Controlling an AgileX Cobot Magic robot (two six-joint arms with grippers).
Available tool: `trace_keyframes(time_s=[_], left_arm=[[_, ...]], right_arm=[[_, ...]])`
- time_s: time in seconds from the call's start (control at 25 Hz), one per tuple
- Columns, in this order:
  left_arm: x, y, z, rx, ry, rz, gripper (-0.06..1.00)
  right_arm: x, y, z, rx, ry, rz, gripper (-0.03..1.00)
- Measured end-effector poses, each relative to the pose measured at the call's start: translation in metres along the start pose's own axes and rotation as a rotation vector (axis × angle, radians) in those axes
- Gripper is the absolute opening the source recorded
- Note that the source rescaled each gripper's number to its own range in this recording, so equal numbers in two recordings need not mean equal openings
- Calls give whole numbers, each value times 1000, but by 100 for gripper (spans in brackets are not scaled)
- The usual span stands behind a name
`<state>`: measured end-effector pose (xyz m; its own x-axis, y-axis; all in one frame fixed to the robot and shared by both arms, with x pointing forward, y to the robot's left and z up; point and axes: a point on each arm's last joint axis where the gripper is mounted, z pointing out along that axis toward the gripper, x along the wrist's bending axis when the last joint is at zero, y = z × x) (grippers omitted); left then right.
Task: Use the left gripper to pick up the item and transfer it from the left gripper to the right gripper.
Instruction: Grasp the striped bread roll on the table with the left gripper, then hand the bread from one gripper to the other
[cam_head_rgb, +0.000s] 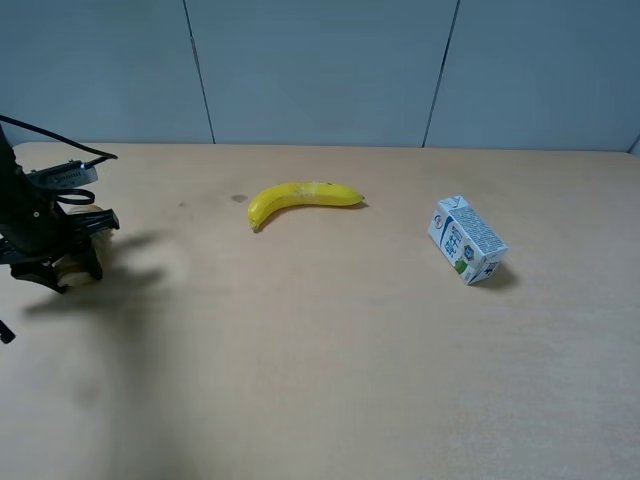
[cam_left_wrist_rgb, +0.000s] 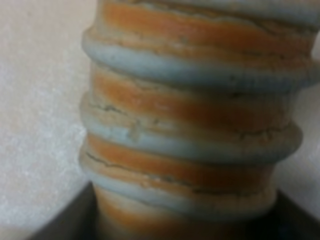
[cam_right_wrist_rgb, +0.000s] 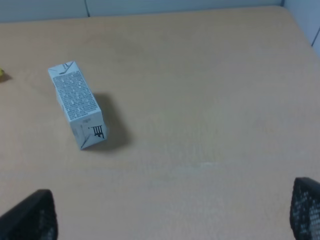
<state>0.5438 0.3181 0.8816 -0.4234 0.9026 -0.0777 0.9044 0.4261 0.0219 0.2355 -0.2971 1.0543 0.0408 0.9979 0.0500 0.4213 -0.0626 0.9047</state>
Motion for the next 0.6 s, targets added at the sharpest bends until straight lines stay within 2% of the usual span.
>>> trace_keyframes(time_s=[0.12, 0.36, 0.6], left_arm=[[0, 0, 0, 0, -1, -1, 19], [-2, 4, -5, 16, 1, 15, 11], [-12, 19, -46, 6, -17, 80, 8]], right_arm=[[0, 0, 0, 0, 0, 0, 100], [0, 0, 0, 0, 0, 0, 100], [0, 0, 0, 0, 0, 0, 100]])
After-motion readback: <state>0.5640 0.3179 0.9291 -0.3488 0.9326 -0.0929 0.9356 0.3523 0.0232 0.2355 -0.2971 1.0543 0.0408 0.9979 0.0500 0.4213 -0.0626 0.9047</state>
